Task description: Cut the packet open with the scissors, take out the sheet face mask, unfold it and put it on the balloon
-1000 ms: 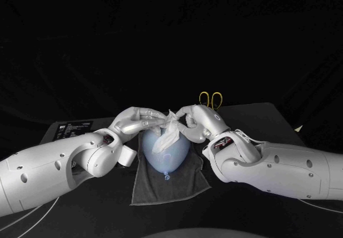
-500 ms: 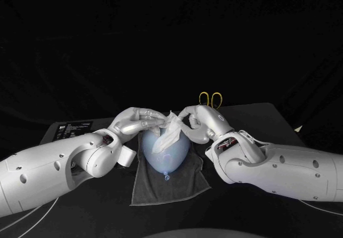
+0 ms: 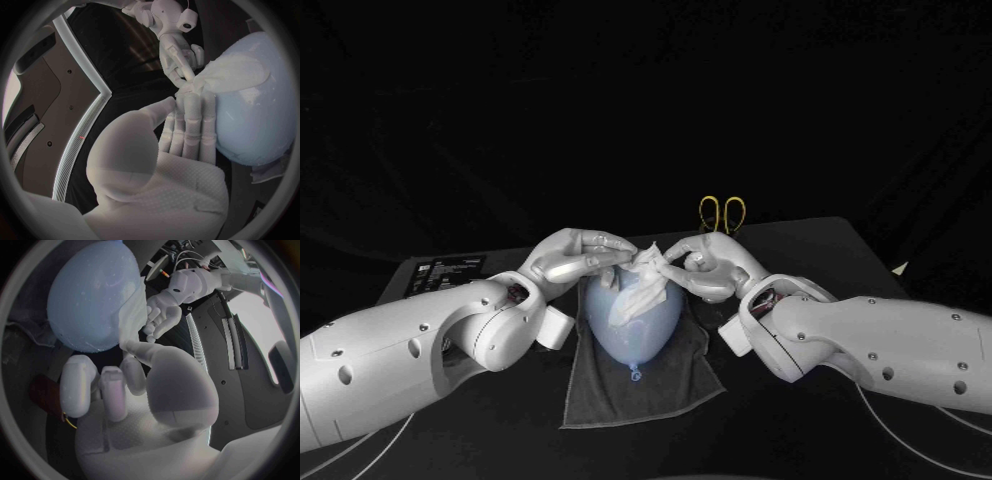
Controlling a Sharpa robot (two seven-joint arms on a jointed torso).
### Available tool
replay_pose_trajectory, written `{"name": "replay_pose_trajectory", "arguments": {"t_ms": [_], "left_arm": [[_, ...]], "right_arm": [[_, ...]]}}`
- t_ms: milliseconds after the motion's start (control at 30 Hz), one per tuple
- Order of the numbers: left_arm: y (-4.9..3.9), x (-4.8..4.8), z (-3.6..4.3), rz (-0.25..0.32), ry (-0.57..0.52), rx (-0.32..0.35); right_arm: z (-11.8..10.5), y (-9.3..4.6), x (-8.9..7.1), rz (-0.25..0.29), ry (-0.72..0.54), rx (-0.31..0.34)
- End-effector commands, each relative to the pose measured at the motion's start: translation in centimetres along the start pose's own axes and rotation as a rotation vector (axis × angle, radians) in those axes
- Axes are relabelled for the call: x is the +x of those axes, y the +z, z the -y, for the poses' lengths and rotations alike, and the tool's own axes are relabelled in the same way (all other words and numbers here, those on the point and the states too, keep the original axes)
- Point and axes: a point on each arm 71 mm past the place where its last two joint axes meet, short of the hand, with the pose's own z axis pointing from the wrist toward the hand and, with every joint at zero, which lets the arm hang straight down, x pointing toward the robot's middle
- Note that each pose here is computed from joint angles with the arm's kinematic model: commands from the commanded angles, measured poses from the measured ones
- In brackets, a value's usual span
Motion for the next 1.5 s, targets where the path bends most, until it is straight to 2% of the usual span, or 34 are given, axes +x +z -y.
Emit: {"name": "replay_pose_trajectory", "arguments": {"t_ms": [33, 367, 567, 1033, 1500], "left_arm": [[0.19, 0.27, -0.07, -0.003, 0.039, -0.015], [0.28, 0.63, -0.06, -0.021, 0.087, -0.019], [0.01, 0.45, -0.02, -0.028, 0.112, -0.018], [0.07, 0.74, 0.23, -0.021, 0.171, 0.007], [0.84, 1.22, 0.37, 0.025, 0.213, 0.026]], "right_arm": [[0.4, 0.3, 0.5, -0.098, 0.278, 0.05], [1.0, 0.9, 0.8, -0.134, 0.525, 0.12], [1.1, 1.0, 0.6, -0.13, 0.602, 0.131], [0.8, 1.0, 1.0, -0.186, 0.678, 0.116], [0.4, 1.0, 1.8, -0.292, 0.709, 0.106]]}}
